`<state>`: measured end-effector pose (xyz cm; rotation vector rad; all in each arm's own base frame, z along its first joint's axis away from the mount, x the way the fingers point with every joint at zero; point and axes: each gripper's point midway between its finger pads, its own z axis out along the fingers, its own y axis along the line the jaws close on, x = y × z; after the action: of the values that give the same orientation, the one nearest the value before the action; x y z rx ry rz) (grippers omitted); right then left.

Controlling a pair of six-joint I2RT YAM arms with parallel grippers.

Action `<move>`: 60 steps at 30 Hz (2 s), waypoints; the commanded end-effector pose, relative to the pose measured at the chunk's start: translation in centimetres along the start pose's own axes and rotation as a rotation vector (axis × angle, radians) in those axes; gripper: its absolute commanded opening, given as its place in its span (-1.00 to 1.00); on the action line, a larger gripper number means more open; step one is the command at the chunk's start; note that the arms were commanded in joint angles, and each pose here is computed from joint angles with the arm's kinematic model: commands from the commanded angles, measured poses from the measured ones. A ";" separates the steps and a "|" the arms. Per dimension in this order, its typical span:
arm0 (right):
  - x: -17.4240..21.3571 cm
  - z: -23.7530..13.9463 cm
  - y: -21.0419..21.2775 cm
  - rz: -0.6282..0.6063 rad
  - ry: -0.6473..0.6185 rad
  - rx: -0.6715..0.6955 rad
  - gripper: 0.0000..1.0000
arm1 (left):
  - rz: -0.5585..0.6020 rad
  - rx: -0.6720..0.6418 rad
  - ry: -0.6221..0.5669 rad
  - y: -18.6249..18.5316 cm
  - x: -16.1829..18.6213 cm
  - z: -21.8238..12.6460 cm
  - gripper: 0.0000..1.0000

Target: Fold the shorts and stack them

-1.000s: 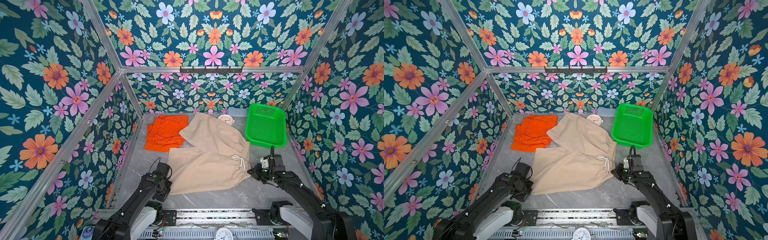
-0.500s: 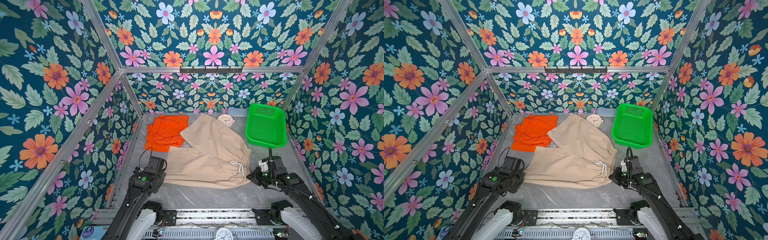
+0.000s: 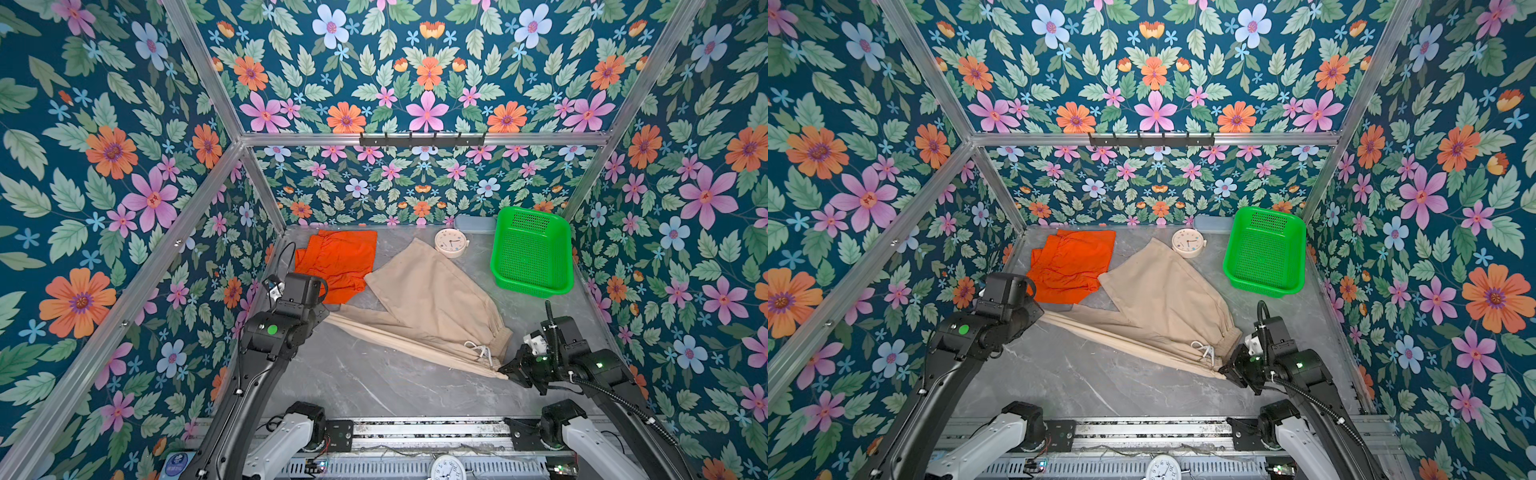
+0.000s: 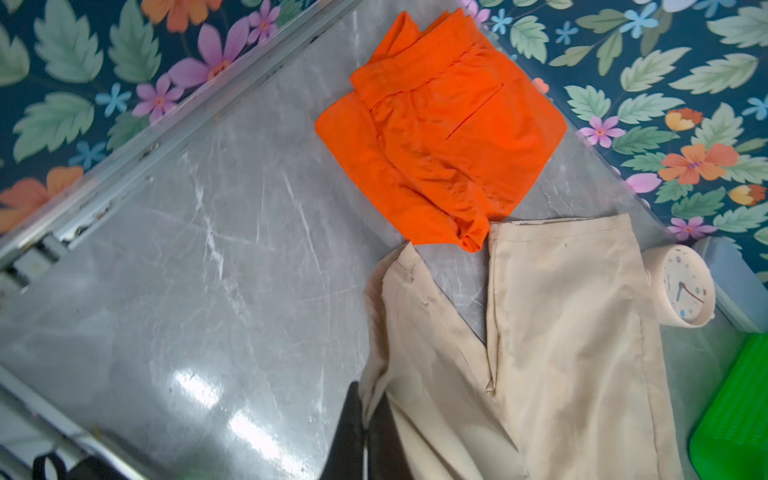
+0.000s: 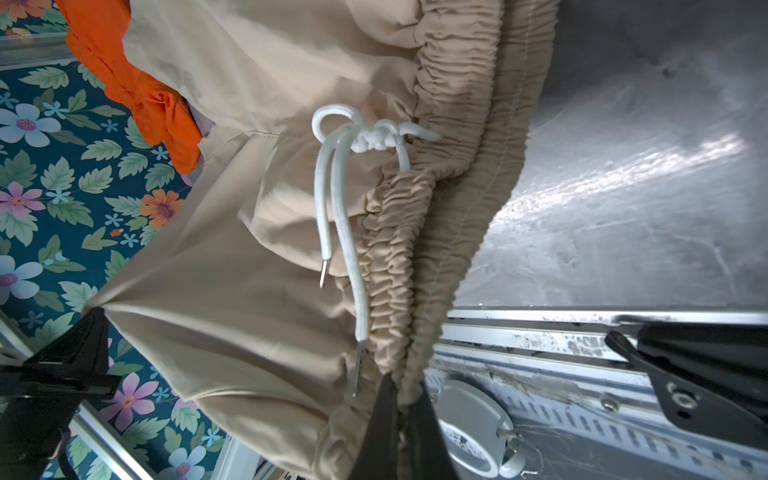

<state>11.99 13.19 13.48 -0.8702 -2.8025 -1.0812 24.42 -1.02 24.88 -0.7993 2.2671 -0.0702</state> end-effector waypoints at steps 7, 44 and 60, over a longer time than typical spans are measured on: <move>1.3 1.5 -1.0 0.097 0.166 0.072 -1.00 | 0.267 0.049 -0.315 -8.3 -9.8 0.2 -1.00; -5.2 3.6 -0.2 0.241 0.319 -0.039 -1.00 | 0.598 0.247 -0.394 -33.8 -8.1 14.2 -1.00; -10.3 3.6 -2.4 0.314 0.138 -0.017 -0.24 | 0.646 0.370 -0.278 -40.5 0.5 24.0 -0.59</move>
<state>19.91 9.78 7.62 -1.0819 -2.4081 -1.1346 60.08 -28.62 17.07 0.1508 2.1062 -0.0119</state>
